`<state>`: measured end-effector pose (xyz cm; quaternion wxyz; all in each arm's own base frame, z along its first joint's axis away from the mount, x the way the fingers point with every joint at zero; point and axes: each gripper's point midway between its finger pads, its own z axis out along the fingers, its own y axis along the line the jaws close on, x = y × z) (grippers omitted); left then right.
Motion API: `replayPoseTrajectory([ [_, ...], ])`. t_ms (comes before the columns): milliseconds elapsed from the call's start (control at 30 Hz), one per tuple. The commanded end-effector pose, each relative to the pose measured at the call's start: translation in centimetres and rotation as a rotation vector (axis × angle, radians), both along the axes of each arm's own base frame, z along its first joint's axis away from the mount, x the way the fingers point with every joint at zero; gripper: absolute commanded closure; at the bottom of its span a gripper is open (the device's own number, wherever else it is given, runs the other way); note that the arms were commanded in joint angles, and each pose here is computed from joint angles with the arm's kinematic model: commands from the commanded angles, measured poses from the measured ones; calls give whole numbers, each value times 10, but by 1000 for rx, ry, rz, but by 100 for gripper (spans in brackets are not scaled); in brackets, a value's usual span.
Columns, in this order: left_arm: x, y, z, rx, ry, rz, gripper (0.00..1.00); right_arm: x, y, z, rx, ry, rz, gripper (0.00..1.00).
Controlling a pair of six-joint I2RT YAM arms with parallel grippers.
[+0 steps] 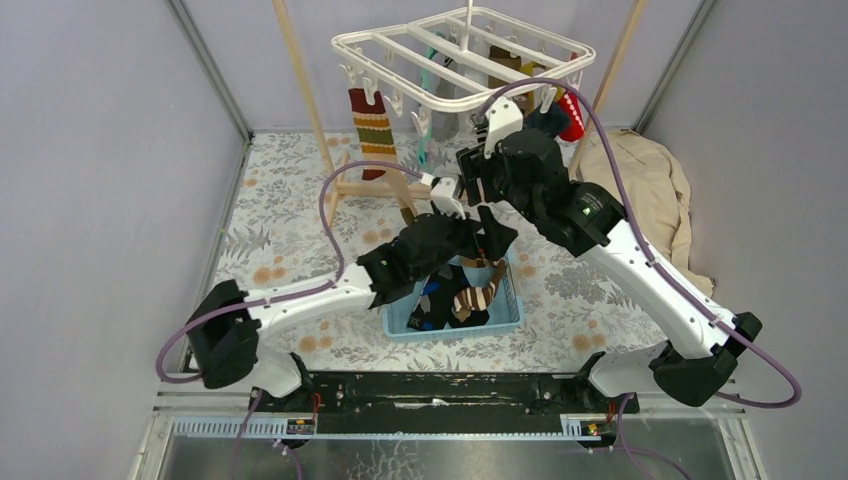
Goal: Remove the socks clipped to the hanger
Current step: Adjust the hanger on the clothesline.
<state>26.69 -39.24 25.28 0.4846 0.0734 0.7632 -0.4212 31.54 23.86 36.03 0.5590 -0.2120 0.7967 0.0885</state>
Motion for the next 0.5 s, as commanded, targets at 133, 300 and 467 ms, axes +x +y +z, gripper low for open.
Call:
replayPoseTrajectory([
  [133, 41, -42, 64, -220, -320, 253, 1, -8, -33, 26, 81, -19, -50, 27],
  [300, 70, -55, 52, -160, -423, 366, 1, -28, -58, 39, 96, -21, -76, 27],
  [467, 86, -35, 49, -142, -455, 422, 30, -61, -91, 50, 141, -41, -105, 28],
])
